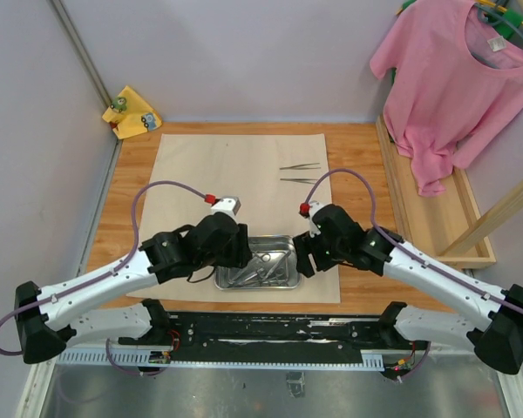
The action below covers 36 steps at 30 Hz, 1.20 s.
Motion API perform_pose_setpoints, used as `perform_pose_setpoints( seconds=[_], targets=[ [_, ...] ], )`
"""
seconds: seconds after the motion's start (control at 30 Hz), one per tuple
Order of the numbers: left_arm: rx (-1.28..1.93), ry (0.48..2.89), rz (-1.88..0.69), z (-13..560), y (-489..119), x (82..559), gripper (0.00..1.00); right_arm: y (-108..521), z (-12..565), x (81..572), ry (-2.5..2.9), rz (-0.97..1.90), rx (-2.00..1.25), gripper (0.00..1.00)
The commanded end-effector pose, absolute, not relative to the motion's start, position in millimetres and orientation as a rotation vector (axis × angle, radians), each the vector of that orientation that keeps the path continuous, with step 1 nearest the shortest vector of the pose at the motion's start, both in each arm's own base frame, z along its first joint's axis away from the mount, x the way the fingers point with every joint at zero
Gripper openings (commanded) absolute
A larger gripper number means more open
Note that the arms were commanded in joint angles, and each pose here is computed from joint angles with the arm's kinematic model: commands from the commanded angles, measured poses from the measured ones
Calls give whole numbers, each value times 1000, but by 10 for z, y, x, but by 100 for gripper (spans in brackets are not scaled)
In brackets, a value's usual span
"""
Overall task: Open and lay out the surgical kit
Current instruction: Adjust the medical item in the container.
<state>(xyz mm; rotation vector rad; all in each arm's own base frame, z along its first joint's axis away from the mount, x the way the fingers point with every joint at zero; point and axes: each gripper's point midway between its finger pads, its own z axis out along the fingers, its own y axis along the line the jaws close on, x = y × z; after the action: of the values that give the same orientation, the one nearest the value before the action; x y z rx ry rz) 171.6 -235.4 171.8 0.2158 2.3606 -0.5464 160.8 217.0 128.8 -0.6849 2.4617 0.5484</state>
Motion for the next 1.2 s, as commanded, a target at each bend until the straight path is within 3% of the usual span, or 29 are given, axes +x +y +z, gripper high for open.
perform_pose_setpoints(
  seconds=[0.0, 0.23, 0.43, 0.8, 1.07, 1.17],
  targets=[
    [107, 2444, -402, 1316, -2006, 1601, 55, 2036, 1208, 1679, 2495, 413, -541, 68],
    [46, 2454, -450, 1209, -2009, 1553, 56, 2359, 1128, 1888, 2601, 365, -565, 63],
    [-82, 2379, -335, 1282, -1820, 1723, 60, 2391, 939, 1971, 2687, 272, -500, 44],
    [-186, 2353, -294, 1105, -1724, 1926, 62, 2286, 534, 1884, 2831, 127, -456, 39],
    [-173, 2351, -334, 1229, -1775, 1976, 62, 2335, 418, 1763, 2984, 120, -517, 3],
    [-167, 2340, -349, 1363, -1783, 1979, 62, 2343, 489, 1687, 3054, 166, -519, 1]
  ],
)
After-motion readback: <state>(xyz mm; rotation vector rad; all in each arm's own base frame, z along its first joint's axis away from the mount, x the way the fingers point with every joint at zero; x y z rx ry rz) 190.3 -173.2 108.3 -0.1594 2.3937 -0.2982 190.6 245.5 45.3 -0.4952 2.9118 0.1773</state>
